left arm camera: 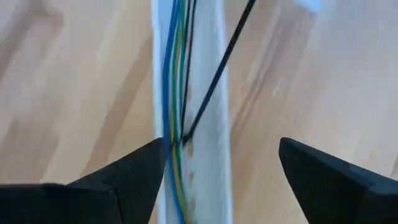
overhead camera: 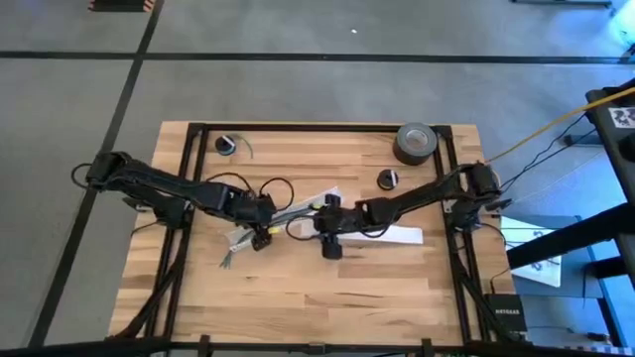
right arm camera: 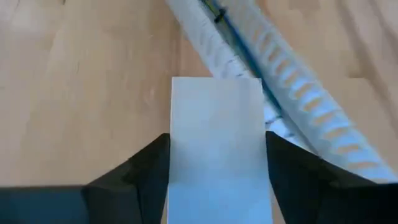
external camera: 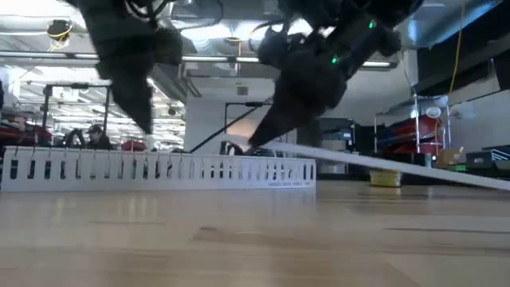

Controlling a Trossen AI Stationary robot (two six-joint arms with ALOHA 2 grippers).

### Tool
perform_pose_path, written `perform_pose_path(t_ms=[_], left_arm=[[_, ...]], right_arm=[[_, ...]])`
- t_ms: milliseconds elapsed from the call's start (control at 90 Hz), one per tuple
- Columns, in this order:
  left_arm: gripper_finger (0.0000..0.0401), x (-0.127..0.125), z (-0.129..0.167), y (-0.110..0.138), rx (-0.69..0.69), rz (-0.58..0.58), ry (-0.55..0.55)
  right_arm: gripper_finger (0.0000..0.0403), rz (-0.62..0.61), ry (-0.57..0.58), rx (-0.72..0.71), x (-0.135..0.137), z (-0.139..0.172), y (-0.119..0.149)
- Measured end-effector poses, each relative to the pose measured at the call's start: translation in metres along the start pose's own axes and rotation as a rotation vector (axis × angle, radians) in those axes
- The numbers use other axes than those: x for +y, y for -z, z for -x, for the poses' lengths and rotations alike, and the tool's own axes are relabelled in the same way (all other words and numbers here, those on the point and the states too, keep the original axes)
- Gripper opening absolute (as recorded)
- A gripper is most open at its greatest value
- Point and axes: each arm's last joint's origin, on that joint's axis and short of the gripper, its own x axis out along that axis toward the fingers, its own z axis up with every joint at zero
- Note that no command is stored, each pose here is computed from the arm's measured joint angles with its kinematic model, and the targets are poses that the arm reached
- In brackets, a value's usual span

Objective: Ziptie cables
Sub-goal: Close the white cable duct

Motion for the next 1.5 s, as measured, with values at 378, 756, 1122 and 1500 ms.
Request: perform_pose_path(t_ms=[378, 756, 1122, 1500], left_arm=[[0.0297, 0.001, -0.048, -0.027, -0.152, -0.139, -0.012], [0.0294, 0.019, -0.09, -0.033, -0.121, -0.227, -0.049], [0.0268, -0.013, -0.087, -0.015, -0.059, -0.366, 0.12], [0.0253, -0.057, -0.073, 0.013, -0.025, -0.408, 0.232]], right_arm=[[0.021, 0.045, 0.125, 0.077, -0.013, 0.049, -0.003], [0.021, 0.069, 0.17, 0.146, -0.016, 0.056, 0.003], [0.0207, 0.07, 0.173, 0.229, -0.016, 0.059, 0.011], [0.0137, 0.036, 0.086, 0.274, -0.014, 0.06, 0.015]])
